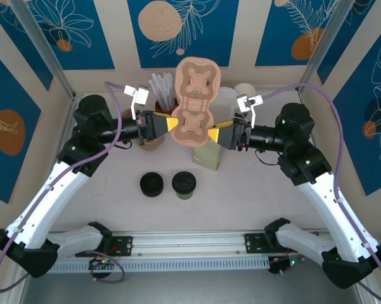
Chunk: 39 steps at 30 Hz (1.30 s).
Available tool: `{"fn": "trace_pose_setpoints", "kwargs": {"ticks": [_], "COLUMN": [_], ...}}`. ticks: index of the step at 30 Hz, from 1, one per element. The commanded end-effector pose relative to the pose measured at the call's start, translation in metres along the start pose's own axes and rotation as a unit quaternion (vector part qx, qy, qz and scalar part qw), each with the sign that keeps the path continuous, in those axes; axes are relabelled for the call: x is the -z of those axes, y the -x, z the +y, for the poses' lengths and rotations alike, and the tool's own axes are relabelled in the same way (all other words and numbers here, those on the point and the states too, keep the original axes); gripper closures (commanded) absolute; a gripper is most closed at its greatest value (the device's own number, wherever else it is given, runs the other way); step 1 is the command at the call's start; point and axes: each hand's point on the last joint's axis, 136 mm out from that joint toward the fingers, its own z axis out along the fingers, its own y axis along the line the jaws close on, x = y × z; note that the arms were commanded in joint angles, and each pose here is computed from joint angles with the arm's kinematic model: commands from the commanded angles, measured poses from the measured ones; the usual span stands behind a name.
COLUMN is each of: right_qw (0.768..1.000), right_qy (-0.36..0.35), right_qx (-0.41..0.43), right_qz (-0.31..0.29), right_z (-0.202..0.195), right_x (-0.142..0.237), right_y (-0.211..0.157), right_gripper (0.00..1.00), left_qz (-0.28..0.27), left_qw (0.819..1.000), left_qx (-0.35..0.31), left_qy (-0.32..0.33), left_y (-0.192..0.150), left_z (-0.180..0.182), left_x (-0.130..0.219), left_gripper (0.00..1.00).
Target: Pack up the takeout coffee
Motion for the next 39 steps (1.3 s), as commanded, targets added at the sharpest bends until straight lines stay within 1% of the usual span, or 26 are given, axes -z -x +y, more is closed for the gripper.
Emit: {"fn": "trace_pose_setpoints", "kwargs": {"ticks": [1, 5, 8, 10, 11, 14, 15, 16, 20, 22, 26, 32, 37, 39], "right_qw": [1.0, 1.0, 1.0, 1.0, 1.0, 1.0, 1.0, 1.0, 0.999, 0.999, 0.997, 0.991, 0.987, 0.986], "right_qy": [0.013, 0.013, 0.008, 0.003, 0.001, 0.0, -0.004, -0.009, -0.026, -0.04, -0.075, -0.118, -0.127, -0.117], "right_qx": [0.027, 0.027, 0.022, 0.018, 0.016, 0.023, 0.023, 0.022, 0.019, 0.016, -0.004, -0.051, -0.083, -0.095], "right_qz": [-0.007, -0.007, -0.003, -0.001, 0.0, -0.003, -0.005, -0.006, -0.006, -0.006, 0.002, 0.025, 0.052, 0.07], "right_z": [0.012, 0.012, 0.007, 0.005, 0.004, 0.007, 0.007, 0.006, 0.003, 0.0, -0.008, -0.021, -0.026, -0.025], "right_x": [0.001, 0.0, -0.003, -0.005, -0.005, -0.003, -0.003, -0.002, 0.001, 0.003, 0.008, 0.015, 0.017, 0.015], "right_y": [0.005, 0.006, 0.006, 0.007, 0.008, 0.01, 0.01, 0.01, 0.01, 0.009, 0.005, -0.008, -0.022, -0.029], "right_gripper": [0.61, 0.68, 0.78, 0.81, 0.84, 0.99, 1.0, 1.0, 1.0, 1.0, 1.0, 1.0, 1.0, 1.0], "left_qz": [-0.005, -0.002, 0.003, 0.007, 0.007, 0.007, 0.008, 0.009, 0.014, 0.016, 0.028, 0.034, 0.05, 0.059], "left_qw": [1.0, 1.0, 1.0, 1.0, 1.0, 1.0, 1.0, 1.0, 0.999, 0.997, 0.991, 0.975, 0.961, 0.954], "left_qx": [-0.011, -0.011, -0.012, -0.013, -0.013, -0.014, -0.014, -0.015, -0.039, -0.058, -0.102, -0.186, -0.244, -0.273], "left_qy": [-0.015, -0.018, -0.018, -0.018, -0.017, -0.015, -0.013, -0.011, 0.017, 0.043, 0.077, 0.114, 0.123, 0.11], "left_y": [0.003, 0.003, 0.001, 0.0, 0.0, 0.0, 0.0, 0.0, 0.001, 0.004, 0.009, 0.024, 0.029, 0.027], "left_z": [-0.007, -0.008, -0.008, -0.008, -0.007, -0.005, -0.004, -0.003, -0.002, 0.0, -0.004, -0.014, -0.018, -0.023], "left_x": [-0.004, -0.007, -0.01, -0.012, -0.013, -0.014, -0.014, -0.014, -0.01, -0.005, 0.004, 0.016, 0.017, 0.016], "left_gripper": [0.96, 0.96, 0.96, 0.96, 0.96, 0.96, 0.95, 0.9, 0.51, 0.42, 0.35, 0.31, 0.32, 0.32]}}
